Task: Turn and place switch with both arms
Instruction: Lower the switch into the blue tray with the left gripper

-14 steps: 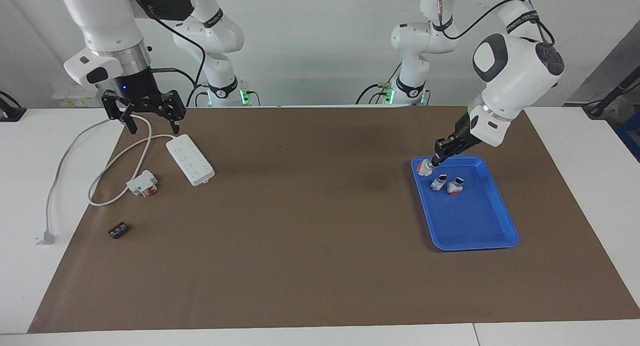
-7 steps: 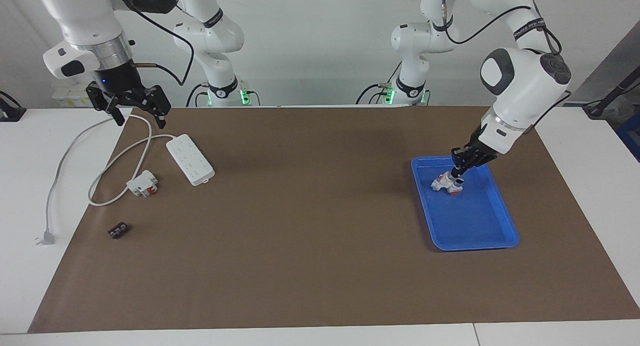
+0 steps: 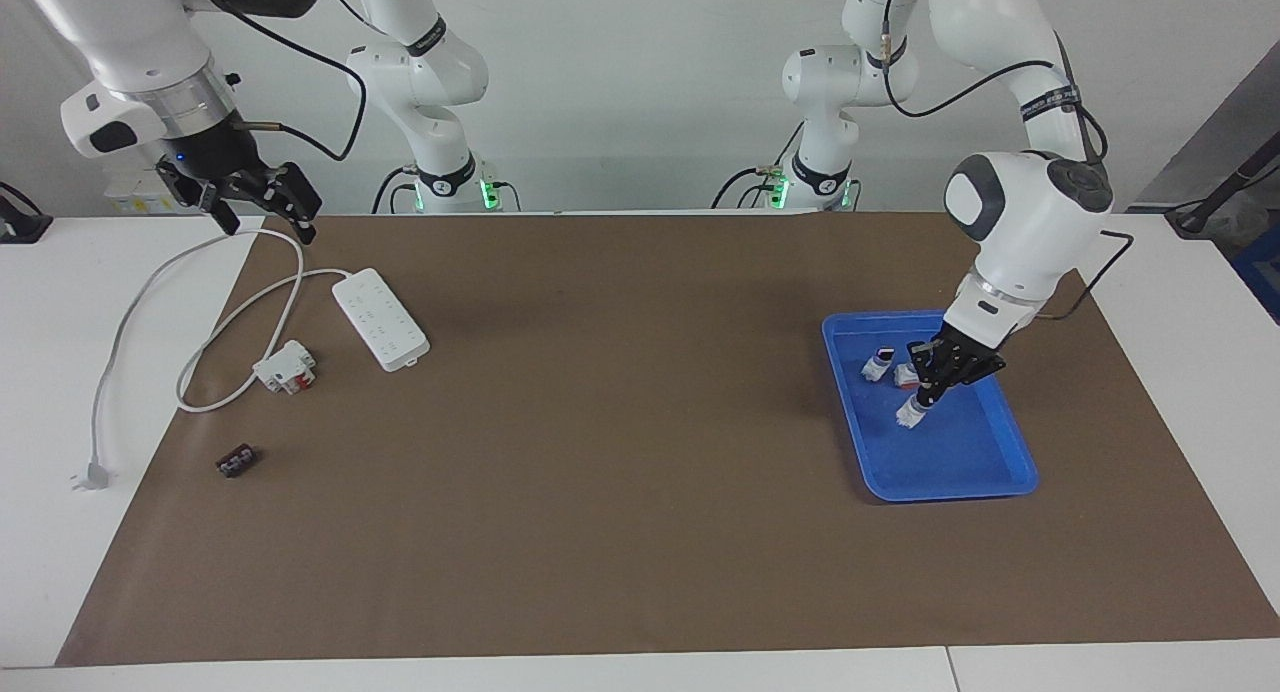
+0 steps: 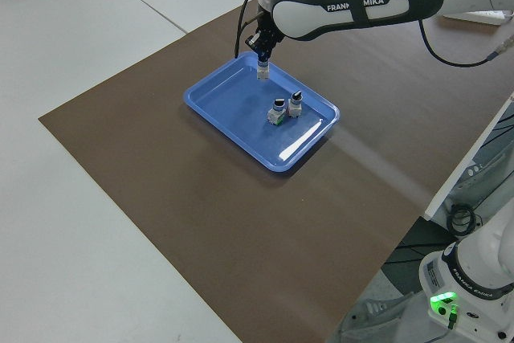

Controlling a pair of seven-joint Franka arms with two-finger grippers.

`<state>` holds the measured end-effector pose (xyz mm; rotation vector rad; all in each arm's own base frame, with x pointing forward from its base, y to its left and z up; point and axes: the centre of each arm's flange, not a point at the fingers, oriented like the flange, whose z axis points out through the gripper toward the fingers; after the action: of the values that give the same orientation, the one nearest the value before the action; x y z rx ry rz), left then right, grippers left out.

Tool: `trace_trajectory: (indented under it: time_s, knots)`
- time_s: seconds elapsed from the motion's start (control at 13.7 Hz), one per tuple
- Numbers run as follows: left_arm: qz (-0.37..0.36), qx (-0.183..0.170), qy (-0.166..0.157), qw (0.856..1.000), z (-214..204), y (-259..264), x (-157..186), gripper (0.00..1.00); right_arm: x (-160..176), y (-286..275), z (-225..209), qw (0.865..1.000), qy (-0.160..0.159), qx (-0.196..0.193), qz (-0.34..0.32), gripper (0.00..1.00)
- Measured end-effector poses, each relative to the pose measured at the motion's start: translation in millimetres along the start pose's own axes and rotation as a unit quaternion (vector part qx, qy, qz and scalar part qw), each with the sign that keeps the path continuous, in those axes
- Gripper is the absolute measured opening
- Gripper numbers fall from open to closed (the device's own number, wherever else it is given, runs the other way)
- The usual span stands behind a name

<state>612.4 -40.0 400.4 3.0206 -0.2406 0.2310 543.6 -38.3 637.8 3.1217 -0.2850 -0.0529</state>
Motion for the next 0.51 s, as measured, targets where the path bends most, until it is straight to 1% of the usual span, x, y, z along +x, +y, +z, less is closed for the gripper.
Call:
trace_trajectory:
  time_s: [0.15,0.29,0.36,0.44,0.51]
  knots:
    - [0.014,0.000,-0.016,1.000,19,-7,-14,0.11,-4,-7,-1,1.000,-0.009,-0.007,-0.011,1.00]
    - [0.023,0.000,-0.015,1.000,27,-6,-20,0.11,-9,-8,-3,0.999,-0.025,-0.010,-0.018,1.00]
    - [0.029,0.001,-0.008,1.000,26,-3,-19,0.18,-11,-8,-5,0.999,-0.031,-0.010,-0.018,1.00]
    - [0.037,0.003,0.004,0.999,22,-2,-15,0.27,-13,-8,-7,0.999,-0.034,-0.010,-0.018,1.00]
    - [0.045,0.005,0.014,0.999,15,-1,-12,0.39,-14,-9,-9,0.999,-0.035,-0.008,-0.016,1.00]
